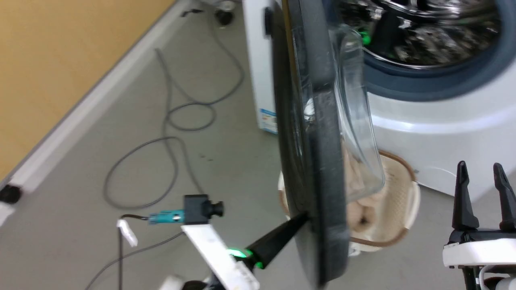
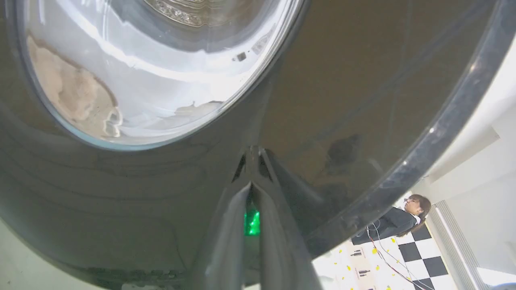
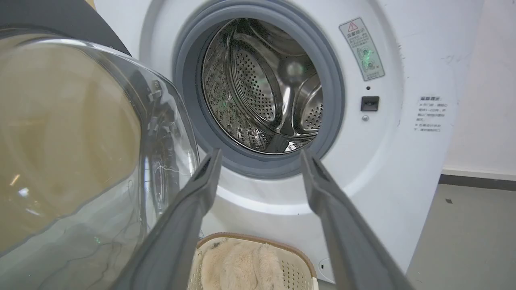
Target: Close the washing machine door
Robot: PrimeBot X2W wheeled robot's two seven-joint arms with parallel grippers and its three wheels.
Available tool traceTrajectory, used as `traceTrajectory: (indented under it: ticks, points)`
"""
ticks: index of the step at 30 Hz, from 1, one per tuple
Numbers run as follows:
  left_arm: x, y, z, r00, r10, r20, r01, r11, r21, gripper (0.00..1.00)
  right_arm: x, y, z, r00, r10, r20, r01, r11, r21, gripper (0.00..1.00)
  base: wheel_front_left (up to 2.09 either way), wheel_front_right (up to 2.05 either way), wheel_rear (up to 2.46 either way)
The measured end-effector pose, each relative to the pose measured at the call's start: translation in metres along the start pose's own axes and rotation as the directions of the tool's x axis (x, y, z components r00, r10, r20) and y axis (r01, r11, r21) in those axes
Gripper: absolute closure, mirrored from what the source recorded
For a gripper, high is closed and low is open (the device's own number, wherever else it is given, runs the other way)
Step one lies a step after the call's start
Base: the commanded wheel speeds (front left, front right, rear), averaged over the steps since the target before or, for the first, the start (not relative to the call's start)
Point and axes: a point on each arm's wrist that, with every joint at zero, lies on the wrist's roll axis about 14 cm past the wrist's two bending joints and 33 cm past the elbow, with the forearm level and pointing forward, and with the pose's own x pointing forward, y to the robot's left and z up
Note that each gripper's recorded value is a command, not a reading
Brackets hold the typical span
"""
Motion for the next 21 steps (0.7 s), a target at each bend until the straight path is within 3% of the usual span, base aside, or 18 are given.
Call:
traceTrajectory:
  ticks: [12,21]
  points:
    - [0.081,-0.001,-0.051,0.991,-0.061,-0.123,0.06,0.998,-0.01,1.0,-0.039,-0.065,0.019,0.983,-0.183,0.025,0.184,0.982,-0.047,0.0,0.0,0.0,0.0]
    - [0.112,-0.003,-0.092,0.971,-0.088,-0.223,0.078,0.996,-0.054,1.0,-0.07,-0.102,0.026,0.954,-0.298,0.026,0.299,0.951,-0.077,0.0,0.0,0.0,0.0]
